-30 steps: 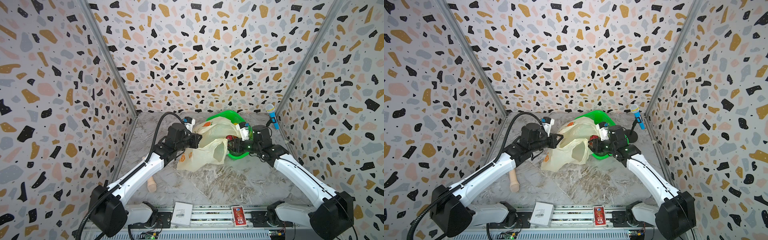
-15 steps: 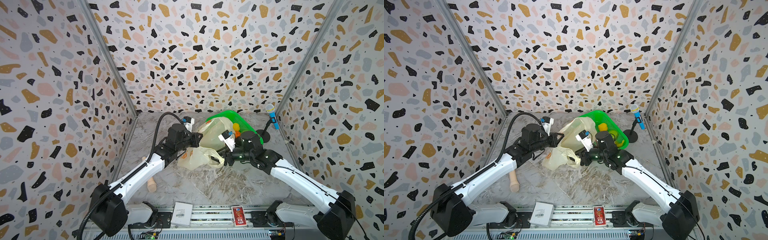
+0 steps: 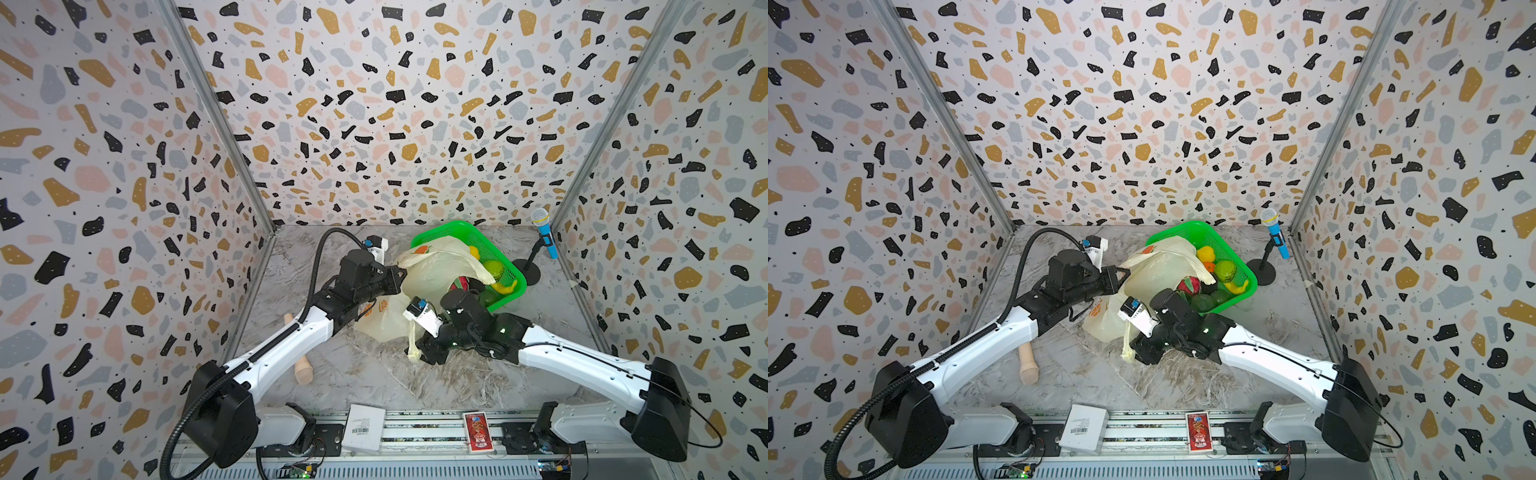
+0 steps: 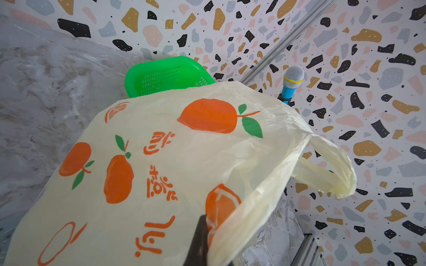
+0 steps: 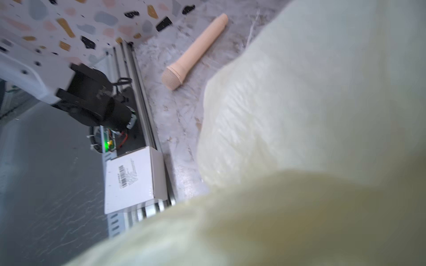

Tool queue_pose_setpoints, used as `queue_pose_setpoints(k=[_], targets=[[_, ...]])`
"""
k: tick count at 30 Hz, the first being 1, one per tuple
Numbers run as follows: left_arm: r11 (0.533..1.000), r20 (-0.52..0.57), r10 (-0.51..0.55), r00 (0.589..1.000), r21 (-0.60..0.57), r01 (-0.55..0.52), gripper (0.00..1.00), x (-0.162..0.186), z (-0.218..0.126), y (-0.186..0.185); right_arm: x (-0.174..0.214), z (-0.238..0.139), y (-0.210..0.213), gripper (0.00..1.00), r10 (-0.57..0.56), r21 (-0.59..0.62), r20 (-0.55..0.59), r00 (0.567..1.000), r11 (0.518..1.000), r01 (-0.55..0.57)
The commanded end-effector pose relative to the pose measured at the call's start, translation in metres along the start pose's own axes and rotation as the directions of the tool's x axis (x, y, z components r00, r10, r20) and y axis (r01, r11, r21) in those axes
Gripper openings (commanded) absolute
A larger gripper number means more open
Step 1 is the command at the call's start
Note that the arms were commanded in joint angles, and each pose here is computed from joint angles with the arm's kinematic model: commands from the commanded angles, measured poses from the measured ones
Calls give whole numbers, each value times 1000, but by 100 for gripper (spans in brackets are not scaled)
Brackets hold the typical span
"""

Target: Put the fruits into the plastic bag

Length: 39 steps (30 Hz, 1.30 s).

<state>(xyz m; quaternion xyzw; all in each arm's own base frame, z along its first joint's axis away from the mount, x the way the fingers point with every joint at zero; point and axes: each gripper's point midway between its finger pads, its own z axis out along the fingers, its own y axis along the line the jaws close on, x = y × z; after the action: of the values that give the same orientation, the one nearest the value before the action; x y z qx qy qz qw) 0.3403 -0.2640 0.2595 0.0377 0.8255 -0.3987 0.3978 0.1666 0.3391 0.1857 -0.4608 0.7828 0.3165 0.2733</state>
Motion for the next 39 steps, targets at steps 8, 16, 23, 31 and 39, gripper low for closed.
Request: queue_pose_setpoints(k=[8,16,23,31,39], targets=[[997,102,-45,994,-52,51,0,-24,-8,5,-33,-74,-53,63,23,258,215,976,963,-80],[992,205,-51,977,-99,73,0,-35,-23,18,-30,-145,-109,73,89,452,399,913,847,-280],[987,234,-51,971,-135,85,0,-38,-32,27,-4,-182,-178,73,306,486,548,779,641,-594],[982,287,-90,954,-134,133,0,-45,-43,32,20,-133,-229,74,564,456,393,727,567,-686],[979,304,-98,948,-140,146,0,-48,-49,38,46,-95,-254,87,672,488,293,680,507,-711]])
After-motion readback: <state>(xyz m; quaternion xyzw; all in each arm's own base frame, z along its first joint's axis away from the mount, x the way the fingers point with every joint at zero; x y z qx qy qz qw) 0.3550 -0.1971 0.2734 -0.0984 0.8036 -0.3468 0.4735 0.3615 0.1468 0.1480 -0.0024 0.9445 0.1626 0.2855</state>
